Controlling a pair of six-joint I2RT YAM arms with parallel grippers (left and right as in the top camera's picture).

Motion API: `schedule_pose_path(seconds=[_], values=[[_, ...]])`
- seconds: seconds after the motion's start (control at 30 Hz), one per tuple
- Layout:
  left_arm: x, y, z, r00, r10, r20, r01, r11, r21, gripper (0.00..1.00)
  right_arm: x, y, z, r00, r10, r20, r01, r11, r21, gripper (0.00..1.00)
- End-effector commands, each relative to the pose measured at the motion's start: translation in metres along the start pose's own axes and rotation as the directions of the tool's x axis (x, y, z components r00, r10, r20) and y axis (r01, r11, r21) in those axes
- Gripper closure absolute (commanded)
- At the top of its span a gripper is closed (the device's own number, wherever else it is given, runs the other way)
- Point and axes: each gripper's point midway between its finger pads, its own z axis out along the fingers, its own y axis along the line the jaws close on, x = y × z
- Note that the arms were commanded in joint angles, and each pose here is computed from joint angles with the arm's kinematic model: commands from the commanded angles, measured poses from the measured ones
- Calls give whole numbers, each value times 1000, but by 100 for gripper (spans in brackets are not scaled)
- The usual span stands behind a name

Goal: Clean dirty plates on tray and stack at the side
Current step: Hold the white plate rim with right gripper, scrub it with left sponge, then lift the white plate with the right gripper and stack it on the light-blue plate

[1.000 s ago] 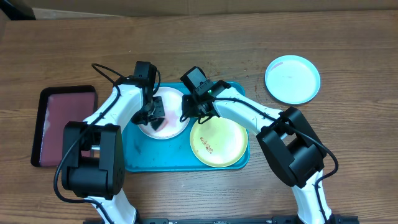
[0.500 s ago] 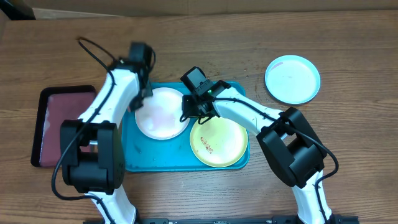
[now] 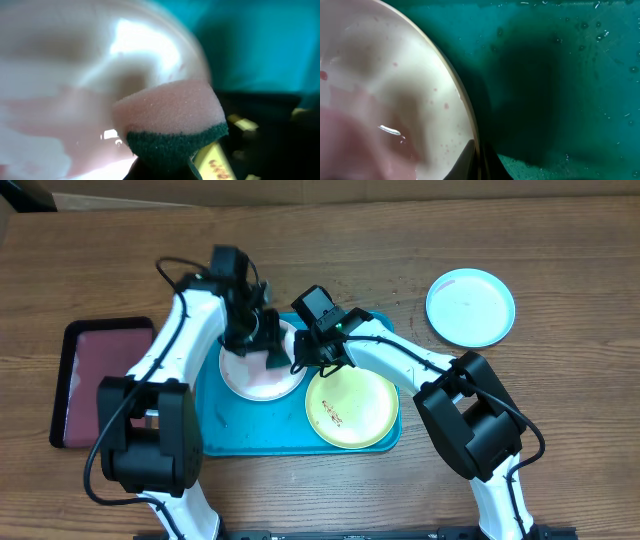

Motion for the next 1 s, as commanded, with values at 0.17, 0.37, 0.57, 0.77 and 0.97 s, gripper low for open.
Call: schedule_pose_path(seconds=[0.17,0.37,0.57,0.77,0.97], values=[[46,80,20,994,-101,-43,78,927,-366,96,-6,-1,-2,1000,-2,21,2,1000,6,96],[44,139,-18,967,-209,146,251,680,-689,96,-5,-2,-2,1000,-2,18,2,1000,9,96],[18,153,-55,934,-175,312,356,545,-759,96,-2,-2,-3,998,-63,4,63,998,7,96],[-21,146,-115,810,-236,536,575,499,-648,96,-10,22,-20,982,-190,23,191,979,-74,96],[-51,145,-175,678,-408,611,688,644,-334,96,-39,51,-69,931,-328,162,346,933,-102,96]])
